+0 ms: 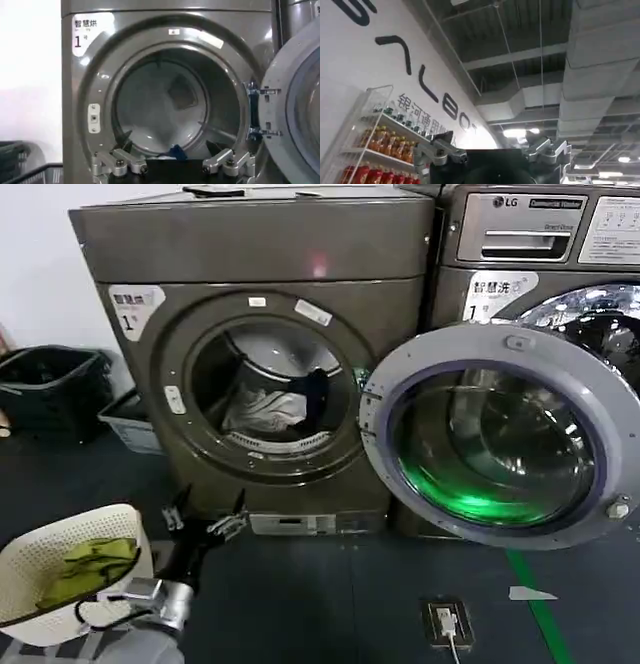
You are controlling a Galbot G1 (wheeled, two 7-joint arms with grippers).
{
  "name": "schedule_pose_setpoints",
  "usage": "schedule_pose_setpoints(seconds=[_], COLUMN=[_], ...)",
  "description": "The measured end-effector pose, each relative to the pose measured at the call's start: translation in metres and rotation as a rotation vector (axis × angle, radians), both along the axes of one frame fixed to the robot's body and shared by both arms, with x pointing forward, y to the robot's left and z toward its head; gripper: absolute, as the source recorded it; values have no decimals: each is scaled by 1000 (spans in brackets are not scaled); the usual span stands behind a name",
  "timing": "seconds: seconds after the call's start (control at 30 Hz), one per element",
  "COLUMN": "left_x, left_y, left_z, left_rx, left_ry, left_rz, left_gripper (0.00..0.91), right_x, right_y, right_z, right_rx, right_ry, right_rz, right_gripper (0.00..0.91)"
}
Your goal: Grasp the clothes from the dryer.
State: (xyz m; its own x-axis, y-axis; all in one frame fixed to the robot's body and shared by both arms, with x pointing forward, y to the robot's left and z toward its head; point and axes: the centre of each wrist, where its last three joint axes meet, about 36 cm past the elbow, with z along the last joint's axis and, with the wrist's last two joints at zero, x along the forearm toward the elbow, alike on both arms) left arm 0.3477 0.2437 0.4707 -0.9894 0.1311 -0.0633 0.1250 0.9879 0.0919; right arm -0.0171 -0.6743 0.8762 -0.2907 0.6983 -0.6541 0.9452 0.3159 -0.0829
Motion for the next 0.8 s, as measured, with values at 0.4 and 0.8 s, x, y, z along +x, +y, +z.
schedule_pose_setpoints(seconds=[0.4,0.8], left_x=[4,3], left_y=[0,-3], left_z=[-1,-3], left_rx=[5,6], left_ry=[0,7], left_rz=[-5,-12], left_gripper=[907,907], right_x=[3,6], right_y=[-2,-2], right_z=[-2,0], right_rx=[-7,-14], right_ry=[-7,-4], right_rz=[9,17], right_gripper=[907,907])
